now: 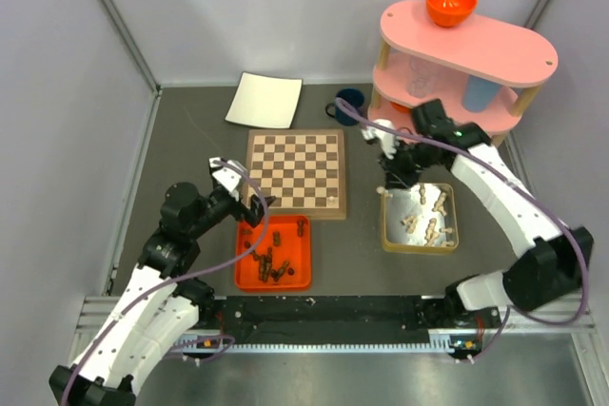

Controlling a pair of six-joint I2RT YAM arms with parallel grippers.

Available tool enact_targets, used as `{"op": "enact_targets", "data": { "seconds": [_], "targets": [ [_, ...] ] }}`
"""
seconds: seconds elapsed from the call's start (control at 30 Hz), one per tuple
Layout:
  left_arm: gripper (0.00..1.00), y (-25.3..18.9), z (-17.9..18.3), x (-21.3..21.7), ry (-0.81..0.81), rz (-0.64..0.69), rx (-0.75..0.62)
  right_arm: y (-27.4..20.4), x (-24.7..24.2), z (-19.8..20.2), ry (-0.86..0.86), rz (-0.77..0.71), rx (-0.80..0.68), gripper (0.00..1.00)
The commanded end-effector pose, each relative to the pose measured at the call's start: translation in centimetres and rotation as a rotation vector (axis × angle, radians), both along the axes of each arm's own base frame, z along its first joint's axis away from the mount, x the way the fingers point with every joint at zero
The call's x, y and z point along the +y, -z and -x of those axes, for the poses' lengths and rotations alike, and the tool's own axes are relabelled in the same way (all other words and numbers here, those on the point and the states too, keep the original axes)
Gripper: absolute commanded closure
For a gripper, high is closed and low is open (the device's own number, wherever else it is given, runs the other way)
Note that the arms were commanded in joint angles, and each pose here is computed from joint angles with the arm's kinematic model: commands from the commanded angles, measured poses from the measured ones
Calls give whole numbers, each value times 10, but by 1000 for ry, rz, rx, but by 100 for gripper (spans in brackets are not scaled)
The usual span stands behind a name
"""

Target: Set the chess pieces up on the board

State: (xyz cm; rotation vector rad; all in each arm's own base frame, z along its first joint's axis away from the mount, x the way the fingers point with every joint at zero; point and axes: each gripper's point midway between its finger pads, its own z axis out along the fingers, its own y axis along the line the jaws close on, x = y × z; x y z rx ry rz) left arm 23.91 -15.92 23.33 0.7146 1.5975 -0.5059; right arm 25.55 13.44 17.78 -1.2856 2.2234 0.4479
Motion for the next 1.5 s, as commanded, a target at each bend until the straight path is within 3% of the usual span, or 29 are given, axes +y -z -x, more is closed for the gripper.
{"op": "enact_targets", "data": {
  "seconds": [0.0, 0.13, 0.27, 0.53, 1.03, 1.47],
  "targets": [
    [1, -17, 2, 19, -83, -33, -79, -33, 88, -11, -206, -126, -26, 93],
    [1, -20, 8, 37, -160, -34, -146, -43, 161, -17, -341, -148, -26, 93],
    [1, -23, 9, 63, -299, -18, -205, -19, 226, -12, -435, -120, 19, 93],
    [1, -43, 13, 102, -505, 36, -331, 0, 289, -27, -456, -34, -56, 92],
    [1, -47, 17, 103, -503, 54, -353, 53, 295, -33, -470, 161, -87, 90],
    [1, -47, 17, 102, -499, 53, -354, 79, 290, -24, -506, 227, -52, 89]
  ]
}}
